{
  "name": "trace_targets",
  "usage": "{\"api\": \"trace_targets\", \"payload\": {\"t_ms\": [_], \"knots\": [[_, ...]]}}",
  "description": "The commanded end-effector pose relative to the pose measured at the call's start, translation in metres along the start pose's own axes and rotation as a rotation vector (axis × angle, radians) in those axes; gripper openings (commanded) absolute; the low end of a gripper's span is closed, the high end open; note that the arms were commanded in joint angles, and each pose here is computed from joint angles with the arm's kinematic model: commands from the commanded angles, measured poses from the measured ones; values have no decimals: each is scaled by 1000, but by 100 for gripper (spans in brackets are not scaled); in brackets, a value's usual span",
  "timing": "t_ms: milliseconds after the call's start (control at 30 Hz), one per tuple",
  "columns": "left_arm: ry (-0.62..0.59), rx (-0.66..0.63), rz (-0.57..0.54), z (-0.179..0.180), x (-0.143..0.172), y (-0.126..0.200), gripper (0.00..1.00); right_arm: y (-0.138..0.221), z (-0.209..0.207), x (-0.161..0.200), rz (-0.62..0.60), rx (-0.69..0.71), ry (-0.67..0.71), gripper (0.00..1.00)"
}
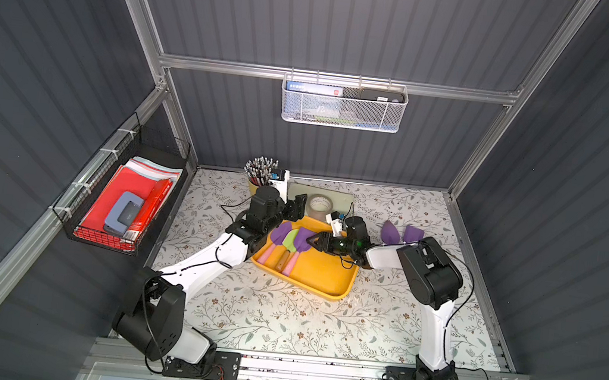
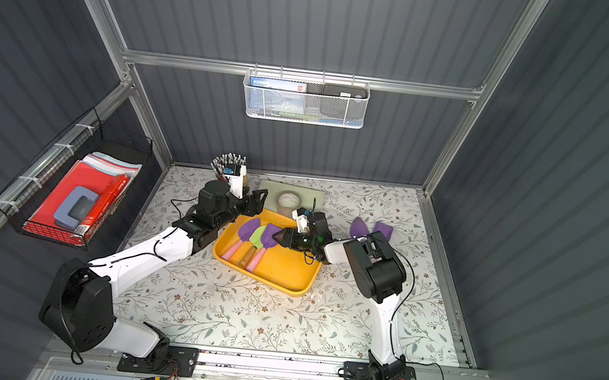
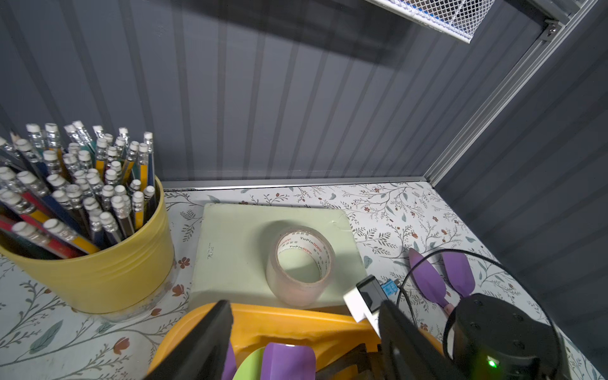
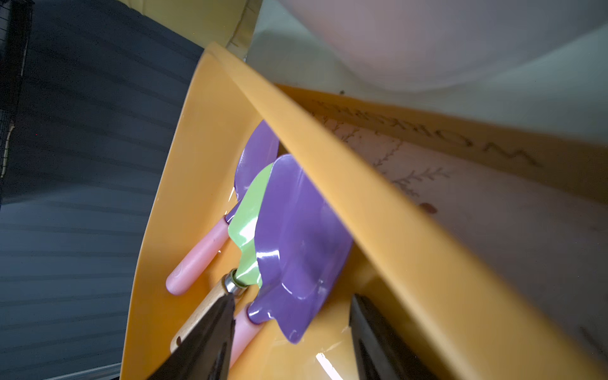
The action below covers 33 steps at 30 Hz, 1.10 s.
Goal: Take the shovel out of the storage box
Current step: Pick up the shovel from the storage box.
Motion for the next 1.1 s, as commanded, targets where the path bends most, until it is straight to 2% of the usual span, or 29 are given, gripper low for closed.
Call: {"api": "trace_targets", "payload": {"t_ms": [0, 133, 400, 833, 1067], "knots": [[12, 5, 12, 3, 6, -1, 74, -7, -8, 12, 34, 24, -21, 60], [13, 8, 20, 3, 8, -2, 74, -13, -9, 11, 37, 20, -20, 58], [11, 3, 30, 5, 13, 0, 74, -23, -15, 12, 43, 24, -27, 44], [14, 16, 53, 7, 25, -9, 74, -12, 3, 2, 30, 20, 11, 2], [11, -5, 61, 13, 28, -11, 74, 16, 34, -16, -4, 36, 68, 0]]}}
Point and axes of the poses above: each gripper's point midway between its finger pads, its own y axis back along the fingers, its own z axis along the line the jaws close on, x = y × z, the point moved 2 cm from there along y, back along the fingers, and after that the axes turned 1 degree about y, right-handed, at the moved point
